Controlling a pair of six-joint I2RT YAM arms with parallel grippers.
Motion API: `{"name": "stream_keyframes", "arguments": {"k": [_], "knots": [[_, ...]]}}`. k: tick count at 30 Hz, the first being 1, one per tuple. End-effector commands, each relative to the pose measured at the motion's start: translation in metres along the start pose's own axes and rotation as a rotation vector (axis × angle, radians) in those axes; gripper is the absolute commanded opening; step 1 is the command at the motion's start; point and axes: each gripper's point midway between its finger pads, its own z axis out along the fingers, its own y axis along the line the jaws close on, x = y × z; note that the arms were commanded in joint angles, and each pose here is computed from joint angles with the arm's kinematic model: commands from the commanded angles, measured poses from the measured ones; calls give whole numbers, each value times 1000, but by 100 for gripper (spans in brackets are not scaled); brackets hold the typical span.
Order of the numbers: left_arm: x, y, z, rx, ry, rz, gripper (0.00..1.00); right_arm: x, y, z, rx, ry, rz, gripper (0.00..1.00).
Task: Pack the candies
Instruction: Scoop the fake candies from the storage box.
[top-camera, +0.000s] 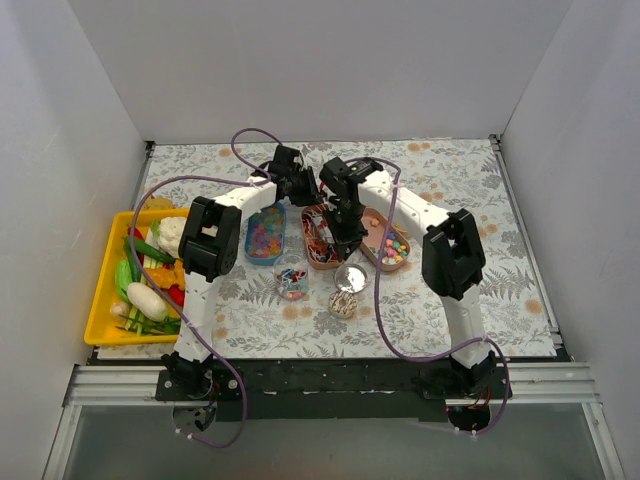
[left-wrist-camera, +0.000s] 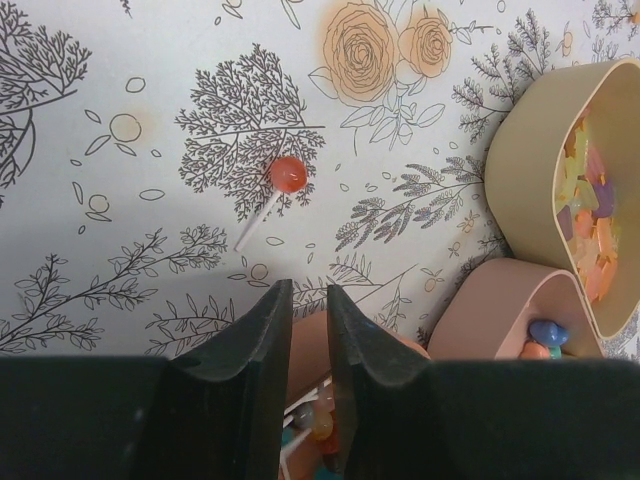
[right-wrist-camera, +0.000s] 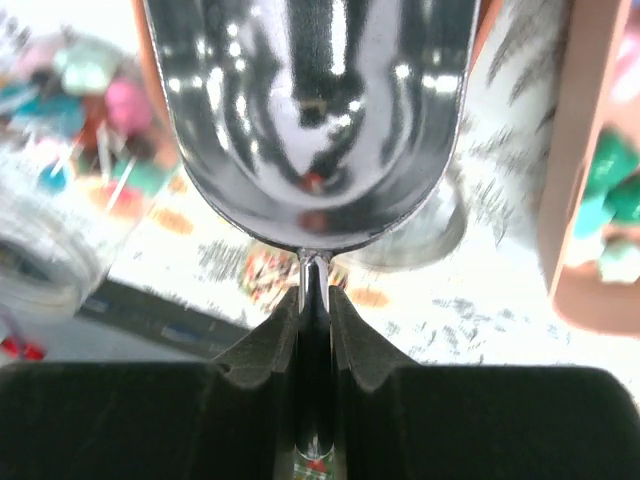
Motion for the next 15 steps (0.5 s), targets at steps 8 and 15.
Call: {"name": "stream_keyframes", "arguments": {"k": [8,15], "knots": [[-1,-14,-16,44,-17,47,20,68,29,-36,-246,206,63,1],[2,-20,-21,75,-27,69,20,76,36,-31,-311,276,126,1]]}}
